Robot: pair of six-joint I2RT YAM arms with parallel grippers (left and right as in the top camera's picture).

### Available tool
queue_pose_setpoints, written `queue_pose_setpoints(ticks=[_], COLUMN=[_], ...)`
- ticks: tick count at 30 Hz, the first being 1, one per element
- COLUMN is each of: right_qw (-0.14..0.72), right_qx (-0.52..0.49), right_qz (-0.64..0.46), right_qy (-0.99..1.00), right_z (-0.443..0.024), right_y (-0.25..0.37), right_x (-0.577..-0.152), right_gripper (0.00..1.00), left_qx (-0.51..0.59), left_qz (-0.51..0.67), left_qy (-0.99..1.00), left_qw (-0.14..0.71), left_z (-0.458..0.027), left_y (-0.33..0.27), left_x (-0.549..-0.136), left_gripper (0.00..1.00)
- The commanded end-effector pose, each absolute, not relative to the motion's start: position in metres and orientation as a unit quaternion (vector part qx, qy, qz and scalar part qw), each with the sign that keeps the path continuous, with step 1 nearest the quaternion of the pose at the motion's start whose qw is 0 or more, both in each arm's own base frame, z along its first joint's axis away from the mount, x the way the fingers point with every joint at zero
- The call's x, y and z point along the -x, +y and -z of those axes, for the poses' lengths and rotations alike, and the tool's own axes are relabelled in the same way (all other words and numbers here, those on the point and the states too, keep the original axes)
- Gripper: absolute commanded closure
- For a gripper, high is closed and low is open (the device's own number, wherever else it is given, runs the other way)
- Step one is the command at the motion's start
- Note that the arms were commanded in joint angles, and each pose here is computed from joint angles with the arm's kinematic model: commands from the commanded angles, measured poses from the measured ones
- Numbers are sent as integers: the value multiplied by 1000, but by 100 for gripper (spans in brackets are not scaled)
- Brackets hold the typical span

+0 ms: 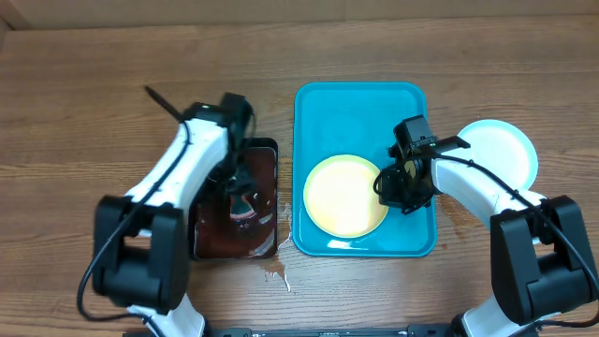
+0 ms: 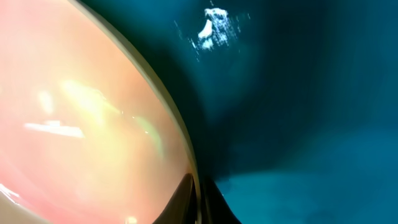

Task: Clean dirty plates on tray and stack at the side
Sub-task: 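Return the sponge to the black tray with the left gripper, then lift the yellow plate with the right gripper and tilt it over the black tray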

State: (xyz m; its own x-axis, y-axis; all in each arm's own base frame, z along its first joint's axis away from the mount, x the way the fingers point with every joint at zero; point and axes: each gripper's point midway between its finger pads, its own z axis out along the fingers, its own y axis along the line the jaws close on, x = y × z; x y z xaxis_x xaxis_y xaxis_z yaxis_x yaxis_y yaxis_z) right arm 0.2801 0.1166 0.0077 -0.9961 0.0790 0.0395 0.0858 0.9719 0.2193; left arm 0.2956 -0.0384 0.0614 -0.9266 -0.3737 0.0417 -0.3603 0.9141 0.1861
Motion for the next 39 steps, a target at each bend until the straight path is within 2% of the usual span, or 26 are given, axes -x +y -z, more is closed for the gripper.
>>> queue_pose_setpoints(ticks=[1, 3, 8, 13, 18, 28, 39], right_qw=[-1, -21, -87, -159, -226, -319, -349], right_qx=[40, 37, 10, -65, -151, -218, -195], right_qz=[83, 62, 28, 9, 17, -4, -52], right_qy=[-996, -997, -996, -985, -962, -923, -915], right_z=[-21, -41, -107, -165, -192, -202, -192], right_y=[108, 103, 107, 140, 197, 276, 293], right_x=[-290, -298, -319, -335, -337, -325, -318], right_gripper=[96, 96, 96, 96, 96, 96, 96], left_qx=[-200, -208, -250, -296, -315, -317, -317], left_qz=[26, -2, -56, -74, -68, -64, -64], left_qy=[-979, -976, -956, -931, -925, -930, -930], left_qw=[-37, -68, -145, -199, -202, -174, -173], left_z=[-116, -143, -202, -235, -238, -231, -230], left_y=[-32, -23, 4, 34, 46, 44, 44], left_x=[-315, -320, -323, -317, -311, -301, -301], left_gripper=[30, 25, 0, 0, 0, 0, 0])
